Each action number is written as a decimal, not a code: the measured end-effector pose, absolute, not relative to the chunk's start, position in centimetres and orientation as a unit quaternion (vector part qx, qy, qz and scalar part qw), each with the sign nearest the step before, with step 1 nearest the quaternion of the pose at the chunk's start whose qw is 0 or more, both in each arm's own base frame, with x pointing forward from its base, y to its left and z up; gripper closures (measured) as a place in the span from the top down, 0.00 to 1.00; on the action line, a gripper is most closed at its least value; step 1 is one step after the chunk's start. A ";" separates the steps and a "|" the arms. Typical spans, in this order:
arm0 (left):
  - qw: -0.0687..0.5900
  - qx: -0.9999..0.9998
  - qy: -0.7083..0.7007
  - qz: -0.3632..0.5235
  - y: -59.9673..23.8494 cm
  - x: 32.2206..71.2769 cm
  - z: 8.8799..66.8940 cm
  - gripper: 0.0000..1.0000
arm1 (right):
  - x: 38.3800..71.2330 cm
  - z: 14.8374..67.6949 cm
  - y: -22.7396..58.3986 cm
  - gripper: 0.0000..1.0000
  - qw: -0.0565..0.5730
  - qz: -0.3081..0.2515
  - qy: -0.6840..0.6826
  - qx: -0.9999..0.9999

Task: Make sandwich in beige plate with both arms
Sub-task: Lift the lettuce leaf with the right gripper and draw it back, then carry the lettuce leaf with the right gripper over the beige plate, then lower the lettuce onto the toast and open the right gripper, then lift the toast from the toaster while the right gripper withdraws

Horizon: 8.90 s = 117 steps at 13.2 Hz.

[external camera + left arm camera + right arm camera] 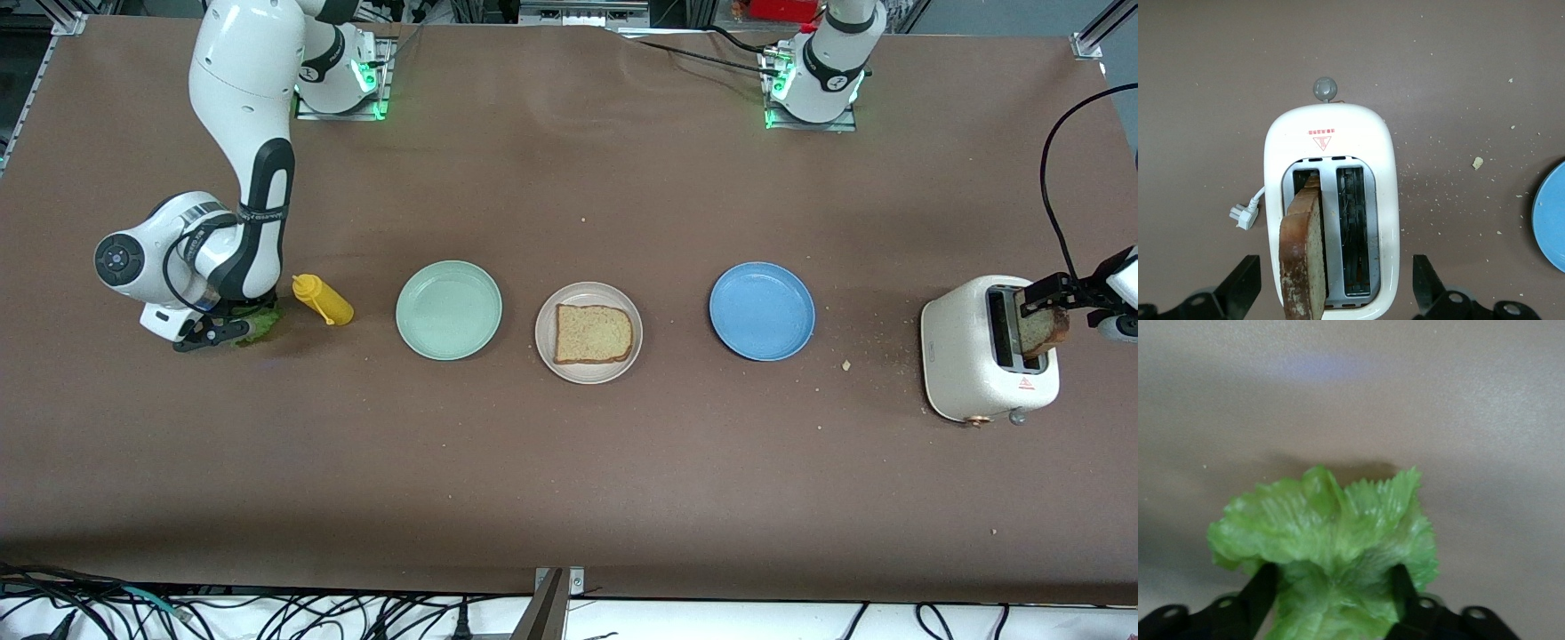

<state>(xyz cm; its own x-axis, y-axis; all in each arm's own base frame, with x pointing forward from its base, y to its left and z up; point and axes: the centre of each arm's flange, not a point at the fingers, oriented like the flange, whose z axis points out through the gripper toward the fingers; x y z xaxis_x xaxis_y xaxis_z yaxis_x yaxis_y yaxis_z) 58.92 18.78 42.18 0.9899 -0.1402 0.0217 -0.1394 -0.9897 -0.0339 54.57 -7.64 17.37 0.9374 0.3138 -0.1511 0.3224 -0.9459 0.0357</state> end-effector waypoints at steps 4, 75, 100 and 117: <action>0.016 -0.997 0.070 -0.012 18.7 58.9 42.3 1.00 | 54.9 18.0 -7.8 0.31 0.031 -0.065 0.161 0.984; 0.015 -0.997 0.071 -0.012 18.6 58.9 42.3 1.00 | 60.2 23.1 49.1 0.15 -0.154 -0.028 -0.549 0.821; -0.024 -0.995 0.038 0.085 22.1 56.4 37.8 0.13 | 58.4 27.5 51.3 0.85 -0.073 -0.050 -0.558 0.825; -0.102 -0.983 0.062 0.139 12.5 58.9 49.5 0.09 | 62.7 57.2 10.3 1.00 -0.002 -0.088 -0.239 0.967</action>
<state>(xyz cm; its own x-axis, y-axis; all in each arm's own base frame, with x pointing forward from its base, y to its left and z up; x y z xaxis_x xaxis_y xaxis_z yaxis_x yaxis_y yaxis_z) 58.88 12.49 49.51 0.9535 -0.1501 -0.2612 -0.0931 -0.9714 0.2186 62.70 10.34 57.21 0.8704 -0.4613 -0.1719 -0.4620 -0.8860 0.0381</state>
